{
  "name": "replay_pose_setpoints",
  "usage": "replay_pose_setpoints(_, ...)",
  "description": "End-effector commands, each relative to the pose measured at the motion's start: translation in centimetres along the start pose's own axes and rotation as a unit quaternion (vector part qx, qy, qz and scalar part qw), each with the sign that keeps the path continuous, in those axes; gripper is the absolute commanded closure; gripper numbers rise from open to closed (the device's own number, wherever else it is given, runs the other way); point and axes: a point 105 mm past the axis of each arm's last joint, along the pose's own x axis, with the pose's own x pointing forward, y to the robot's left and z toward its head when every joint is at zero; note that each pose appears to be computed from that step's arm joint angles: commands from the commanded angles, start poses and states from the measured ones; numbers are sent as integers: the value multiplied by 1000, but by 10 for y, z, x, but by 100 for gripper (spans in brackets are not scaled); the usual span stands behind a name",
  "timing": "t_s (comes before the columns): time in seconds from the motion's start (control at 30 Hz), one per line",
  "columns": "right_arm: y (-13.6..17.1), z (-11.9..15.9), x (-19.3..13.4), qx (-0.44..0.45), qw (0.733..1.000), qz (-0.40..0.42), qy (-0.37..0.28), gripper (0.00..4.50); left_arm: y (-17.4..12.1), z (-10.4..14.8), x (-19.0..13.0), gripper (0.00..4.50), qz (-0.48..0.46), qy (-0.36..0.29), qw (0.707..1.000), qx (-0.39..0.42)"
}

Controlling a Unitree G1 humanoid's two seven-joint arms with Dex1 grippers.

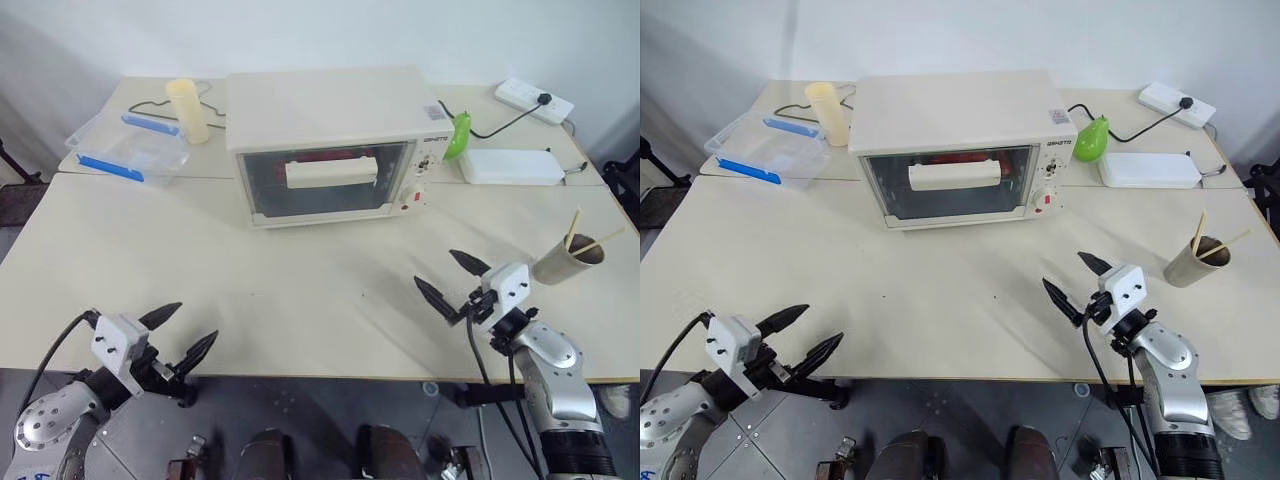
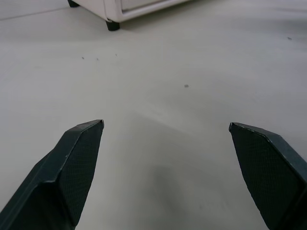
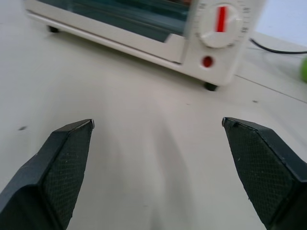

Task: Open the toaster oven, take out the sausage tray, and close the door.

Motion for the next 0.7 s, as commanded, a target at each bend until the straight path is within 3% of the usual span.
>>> replay_pose_setpoints(0.03, 5, 14, 2, 10, 999, 27, -28, 0, 11, 17, 0, 4, 19, -21, 999, 24)
replay_pose_setpoints(0.13, 15, 29, 13, 59, 994, 71, -52, 0, 12, 34, 7, 4, -7, -44, 998, 34)
replay_pose_setpoints(0.27, 31, 66, 38, 79, 982, 141, -93, 0, 19, 78, 8, 4, -56, -140, 988, -36)
replay_pose_setpoints(0.4, 33, 91, 57, 128, 972, 163, -113, 0, 31, 99, 7, 4, -68, -160, 984, -44)
replay_pose_setpoints(0.7, 38, 113, 98, 122, 963, 180, -158, 0, 43, 110, 16, 4, -49, -171, 984, -24)
